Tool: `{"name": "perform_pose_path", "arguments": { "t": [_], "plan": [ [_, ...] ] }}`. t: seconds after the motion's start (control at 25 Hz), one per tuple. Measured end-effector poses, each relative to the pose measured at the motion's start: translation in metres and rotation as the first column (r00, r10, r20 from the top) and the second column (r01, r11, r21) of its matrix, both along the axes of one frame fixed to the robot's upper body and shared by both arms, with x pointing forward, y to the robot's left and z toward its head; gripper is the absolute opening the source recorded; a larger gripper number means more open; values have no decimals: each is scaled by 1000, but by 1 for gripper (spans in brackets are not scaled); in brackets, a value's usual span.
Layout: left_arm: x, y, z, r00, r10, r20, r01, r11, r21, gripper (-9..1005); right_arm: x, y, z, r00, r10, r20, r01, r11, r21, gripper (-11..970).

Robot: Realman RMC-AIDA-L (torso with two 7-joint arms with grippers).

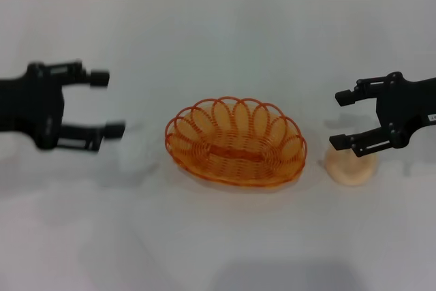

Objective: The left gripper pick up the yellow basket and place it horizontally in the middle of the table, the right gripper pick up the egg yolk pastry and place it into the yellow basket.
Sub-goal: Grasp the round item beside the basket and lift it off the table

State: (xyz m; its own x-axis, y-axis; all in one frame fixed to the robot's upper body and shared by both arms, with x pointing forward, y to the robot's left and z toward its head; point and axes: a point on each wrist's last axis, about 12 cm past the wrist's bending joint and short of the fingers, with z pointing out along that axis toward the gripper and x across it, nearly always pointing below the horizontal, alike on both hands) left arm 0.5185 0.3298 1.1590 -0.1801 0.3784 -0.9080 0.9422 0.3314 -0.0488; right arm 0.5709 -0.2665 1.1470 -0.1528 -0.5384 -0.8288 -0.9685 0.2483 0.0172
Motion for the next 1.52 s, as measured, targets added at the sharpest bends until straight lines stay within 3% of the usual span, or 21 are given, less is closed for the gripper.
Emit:
{"name": "perform_pose_path", "arguments": {
  "t": [0.16, 0.36, 0.68, 1.12, 1.52],
  "plan": [
    [-6, 7, 0, 999, -46, -19, 48, 988, 148, 893, 1, -1, 1, 1000, -12, -9, 12, 1000, 4, 826],
    [-12, 10, 3, 997, -69, -26, 73, 969, 235, 893, 3, -7, 2, 998, -48, -37, 48, 999, -4, 826],
    [-24, 9, -4, 996, -86, 13, 80, 962, 260, 893, 9, -5, 4, 994, -75, -85, 71, 997, -43, 825],
    [-23, 6, -3, 996, -82, 35, 69, 960, 272, 893, 27, 23, 6, 980, -86, -181, 36, 964, -264, 825],
    [-21, 3, -3, 997, -74, 38, 61, 960, 275, 893, 30, 24, 0, 969, -110, -221, 25, 933, -358, 825]
  ]
}}
